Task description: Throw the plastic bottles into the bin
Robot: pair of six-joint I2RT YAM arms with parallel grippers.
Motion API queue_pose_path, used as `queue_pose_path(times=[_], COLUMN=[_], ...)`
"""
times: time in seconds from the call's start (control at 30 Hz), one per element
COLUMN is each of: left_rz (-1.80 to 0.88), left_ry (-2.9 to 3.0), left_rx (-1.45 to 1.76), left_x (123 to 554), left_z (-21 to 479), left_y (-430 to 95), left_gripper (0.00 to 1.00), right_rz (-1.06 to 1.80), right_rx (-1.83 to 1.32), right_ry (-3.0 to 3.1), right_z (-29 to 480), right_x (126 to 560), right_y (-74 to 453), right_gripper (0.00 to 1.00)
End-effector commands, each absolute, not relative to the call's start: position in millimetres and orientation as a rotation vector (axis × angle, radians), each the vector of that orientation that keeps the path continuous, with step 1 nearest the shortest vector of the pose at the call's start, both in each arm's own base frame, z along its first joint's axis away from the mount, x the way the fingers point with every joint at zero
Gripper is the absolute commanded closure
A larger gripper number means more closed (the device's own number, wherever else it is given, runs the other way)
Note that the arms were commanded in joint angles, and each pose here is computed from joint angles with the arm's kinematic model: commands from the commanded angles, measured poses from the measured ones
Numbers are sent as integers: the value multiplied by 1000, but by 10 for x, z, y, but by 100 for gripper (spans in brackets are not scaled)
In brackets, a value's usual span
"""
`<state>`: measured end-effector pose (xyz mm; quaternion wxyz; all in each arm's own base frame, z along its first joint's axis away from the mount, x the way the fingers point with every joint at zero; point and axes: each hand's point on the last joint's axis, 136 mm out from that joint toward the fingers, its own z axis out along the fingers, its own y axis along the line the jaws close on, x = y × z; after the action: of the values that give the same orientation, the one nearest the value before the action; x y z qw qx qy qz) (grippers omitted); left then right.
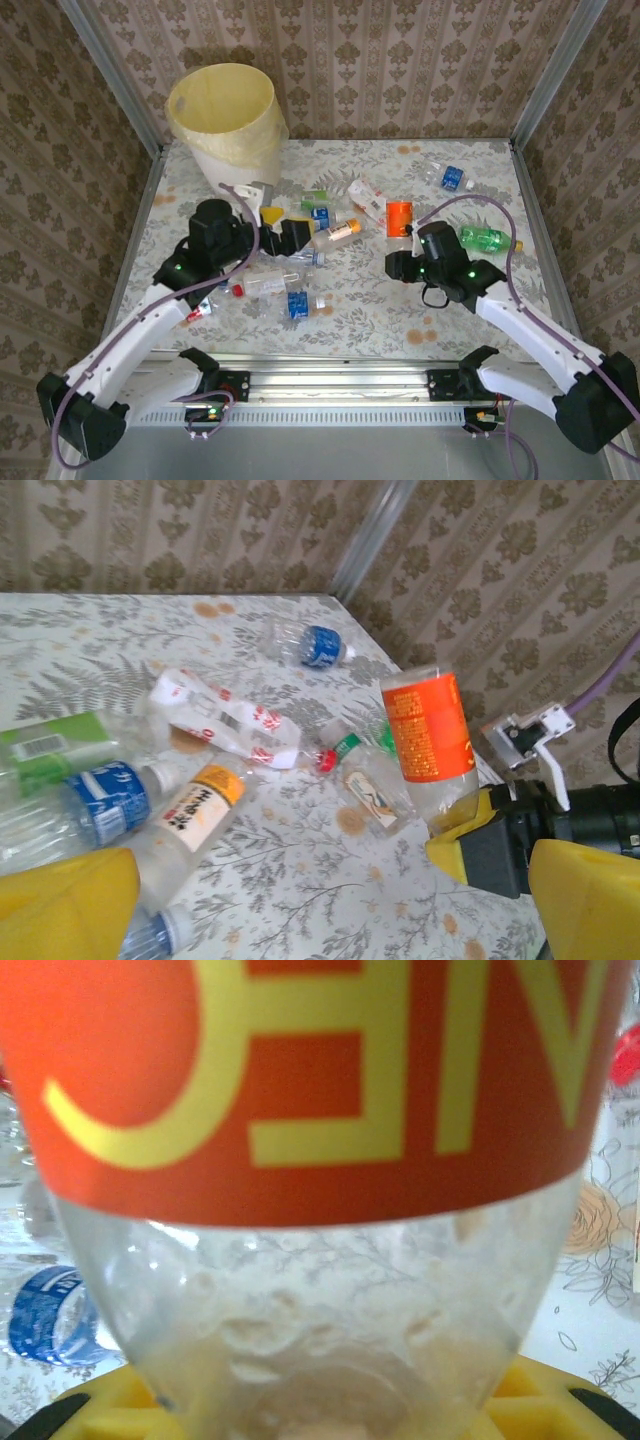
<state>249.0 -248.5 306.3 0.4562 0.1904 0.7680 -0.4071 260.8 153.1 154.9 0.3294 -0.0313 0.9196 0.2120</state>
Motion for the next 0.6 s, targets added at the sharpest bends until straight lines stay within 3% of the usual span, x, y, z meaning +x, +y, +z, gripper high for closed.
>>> queue_pose_path(times=[0.0,0.57], left_rz=[-1097,-1283], left_ry=[1813,1805], left_rx=[487,593], left_x=[2485,2434], left_z=[3155,2885], left_y=[-2683,-3474], left_gripper=[0,0], right_rz=[599,711], right_rx=[-137,-194], right_ry=[2344,2252], right_z=[1692,1891], right_x=[2559,2492], right_y=[1582,1703], right_gripper=[77,78])
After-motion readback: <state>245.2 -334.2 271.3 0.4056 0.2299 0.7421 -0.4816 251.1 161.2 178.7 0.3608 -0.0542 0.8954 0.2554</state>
